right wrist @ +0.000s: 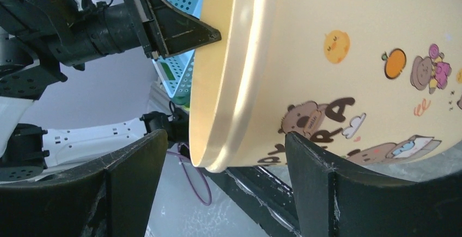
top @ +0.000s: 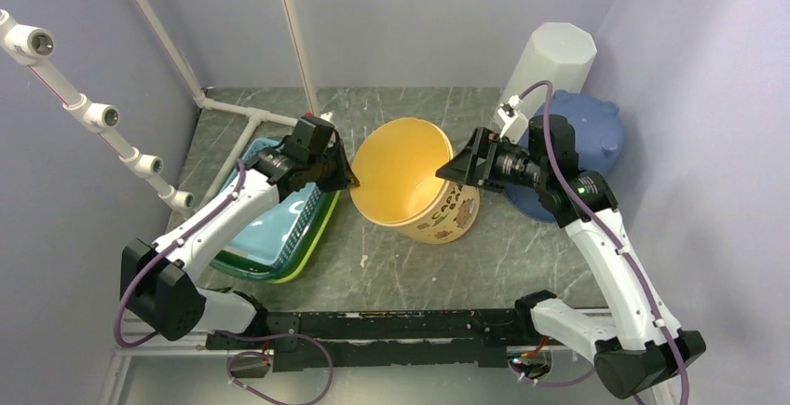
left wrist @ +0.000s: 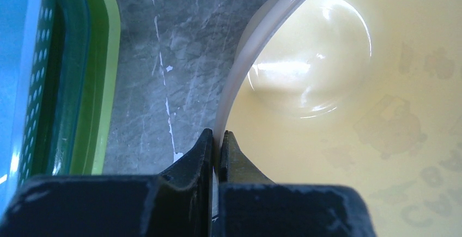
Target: Turn the large container upside down
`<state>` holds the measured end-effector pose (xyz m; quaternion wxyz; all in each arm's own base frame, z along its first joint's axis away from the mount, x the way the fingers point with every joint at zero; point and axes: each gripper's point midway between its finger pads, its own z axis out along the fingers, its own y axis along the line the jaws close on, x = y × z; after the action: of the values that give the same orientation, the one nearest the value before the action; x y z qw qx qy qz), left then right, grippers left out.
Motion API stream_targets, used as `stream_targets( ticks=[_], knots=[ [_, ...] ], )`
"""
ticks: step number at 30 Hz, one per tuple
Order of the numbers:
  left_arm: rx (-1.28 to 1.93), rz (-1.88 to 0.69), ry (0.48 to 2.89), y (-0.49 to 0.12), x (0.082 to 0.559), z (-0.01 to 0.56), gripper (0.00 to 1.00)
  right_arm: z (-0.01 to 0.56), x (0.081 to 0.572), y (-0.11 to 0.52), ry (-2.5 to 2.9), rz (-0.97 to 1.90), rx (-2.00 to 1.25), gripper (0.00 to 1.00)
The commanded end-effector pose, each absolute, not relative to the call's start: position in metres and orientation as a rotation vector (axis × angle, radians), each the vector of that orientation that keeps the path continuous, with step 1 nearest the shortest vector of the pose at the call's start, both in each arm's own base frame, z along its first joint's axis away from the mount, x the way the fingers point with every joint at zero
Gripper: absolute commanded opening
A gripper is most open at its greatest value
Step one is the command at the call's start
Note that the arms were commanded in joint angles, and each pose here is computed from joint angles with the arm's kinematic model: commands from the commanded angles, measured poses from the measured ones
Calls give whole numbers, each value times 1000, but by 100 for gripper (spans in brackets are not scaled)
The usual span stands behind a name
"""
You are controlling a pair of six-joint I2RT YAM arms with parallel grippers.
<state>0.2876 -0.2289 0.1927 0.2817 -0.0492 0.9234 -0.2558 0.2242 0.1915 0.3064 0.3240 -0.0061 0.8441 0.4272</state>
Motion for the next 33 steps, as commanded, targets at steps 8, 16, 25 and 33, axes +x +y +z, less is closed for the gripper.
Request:
stream_targets(
  ticks=[8, 16, 25, 33],
  knots=[
    [-112, -708, 2469, -233, 271, 197, 3, 317, 237, 199, 2233, 979, 2, 71],
    [-103, -726, 2468, -236, 265, 196, 3, 310, 237, 204, 2279, 880, -6, 59],
    [-90, -723, 2466, -236, 264, 199, 3, 311, 235, 216, 2262, 982, 25, 45],
    [-88, -664, 2493, -231, 264, 195, 3, 329, 231, 219, 2207, 1032, -8, 36]
  ],
)
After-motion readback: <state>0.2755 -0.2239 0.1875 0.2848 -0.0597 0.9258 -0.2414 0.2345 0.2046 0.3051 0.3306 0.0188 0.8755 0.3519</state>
